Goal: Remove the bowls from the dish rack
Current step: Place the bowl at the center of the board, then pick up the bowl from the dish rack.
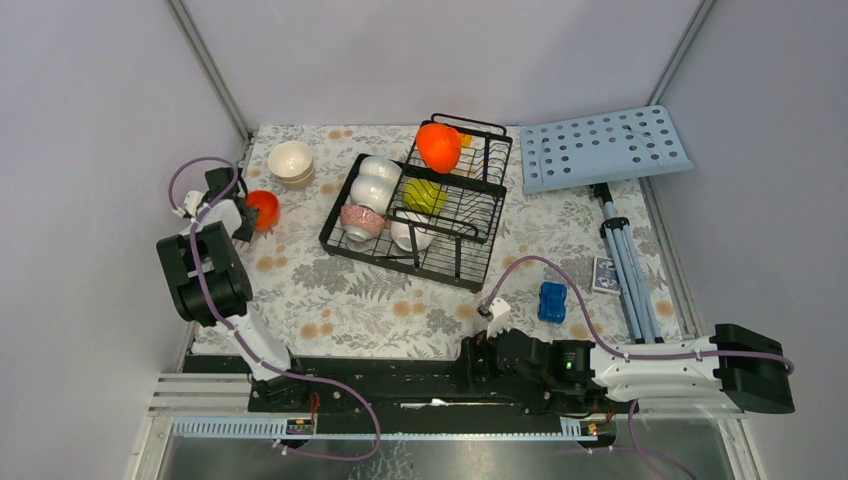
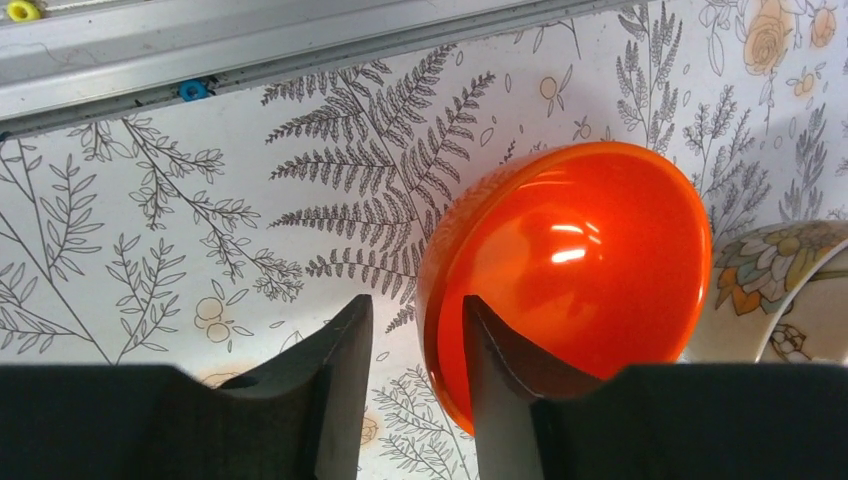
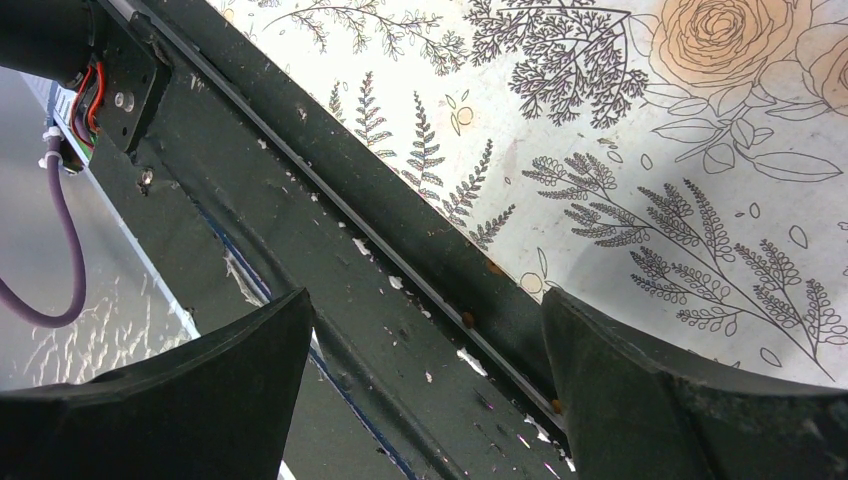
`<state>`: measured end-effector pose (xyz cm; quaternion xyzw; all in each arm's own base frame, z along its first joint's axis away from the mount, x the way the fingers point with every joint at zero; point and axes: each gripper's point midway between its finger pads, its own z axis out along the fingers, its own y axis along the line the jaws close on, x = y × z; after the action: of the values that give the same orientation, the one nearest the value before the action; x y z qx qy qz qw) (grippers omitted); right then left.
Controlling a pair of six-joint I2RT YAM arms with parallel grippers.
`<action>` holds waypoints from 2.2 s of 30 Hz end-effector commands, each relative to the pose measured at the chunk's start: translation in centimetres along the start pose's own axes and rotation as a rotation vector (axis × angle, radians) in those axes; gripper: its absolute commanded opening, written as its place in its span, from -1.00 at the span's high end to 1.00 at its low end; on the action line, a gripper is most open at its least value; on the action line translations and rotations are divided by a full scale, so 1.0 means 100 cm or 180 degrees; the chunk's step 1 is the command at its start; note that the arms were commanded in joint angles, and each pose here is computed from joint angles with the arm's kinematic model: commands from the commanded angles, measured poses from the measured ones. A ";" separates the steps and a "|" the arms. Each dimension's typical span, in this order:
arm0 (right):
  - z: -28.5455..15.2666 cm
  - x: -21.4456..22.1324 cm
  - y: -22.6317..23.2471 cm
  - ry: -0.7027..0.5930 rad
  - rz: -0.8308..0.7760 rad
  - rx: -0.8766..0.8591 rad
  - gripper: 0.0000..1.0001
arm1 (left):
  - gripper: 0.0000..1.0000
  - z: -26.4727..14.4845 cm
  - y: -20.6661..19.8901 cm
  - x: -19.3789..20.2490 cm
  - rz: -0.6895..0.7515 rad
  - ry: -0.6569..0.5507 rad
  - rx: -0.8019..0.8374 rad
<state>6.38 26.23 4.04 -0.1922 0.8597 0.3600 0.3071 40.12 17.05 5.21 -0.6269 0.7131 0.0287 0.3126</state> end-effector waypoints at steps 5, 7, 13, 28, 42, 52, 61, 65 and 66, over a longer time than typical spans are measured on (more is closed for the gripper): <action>-0.001 -0.007 0.001 -0.0119 0.0033 0.0004 -0.82 | -0.33 -0.024 -0.022 -0.013 -0.0003 -0.0044 0.0335; -0.002 -0.007 0.002 -0.0113 0.0036 -0.0013 -0.84 | -0.46 -0.035 -0.024 -0.014 -0.0023 -0.0029 0.0404; -0.002 -0.005 0.007 -0.0084 0.0008 -0.0121 -0.94 | -0.93 -0.083 -0.010 0.008 -0.0272 0.0105 0.0802; -0.044 -0.057 0.072 -0.0287 -0.0562 -0.0803 -0.95 | -0.98 -0.265 -0.022 0.061 0.0925 -0.0126 0.2701; -0.125 -0.248 0.122 -0.1471 -0.1094 0.0116 -0.89 | -0.97 -0.402 -0.096 0.090 0.1372 -0.0109 0.4472; -0.136 -0.380 0.113 -0.2357 -0.0666 0.0878 -0.91 | -0.97 -0.478 -0.165 0.118 0.1650 -0.0039 0.5017; -0.141 -0.419 -0.012 -0.2834 0.0525 0.1268 -0.86 | -0.97 -0.498 -0.188 0.138 0.1556 0.0370 0.5353; -0.147 -0.407 -0.050 -0.2903 0.0921 0.1293 -0.85 | -0.98 -0.498 -0.198 0.139 0.1492 0.0363 0.5407; -0.148 -0.403 -0.055 -0.2933 0.0951 0.1321 -0.85 | -0.98 -0.498 -0.202 0.140 0.1484 0.0389 0.5398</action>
<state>33.32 17.16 35.42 0.1178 0.7399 0.2098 0.6282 38.14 -20.30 41.01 -0.0442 0.6675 -0.4447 0.5956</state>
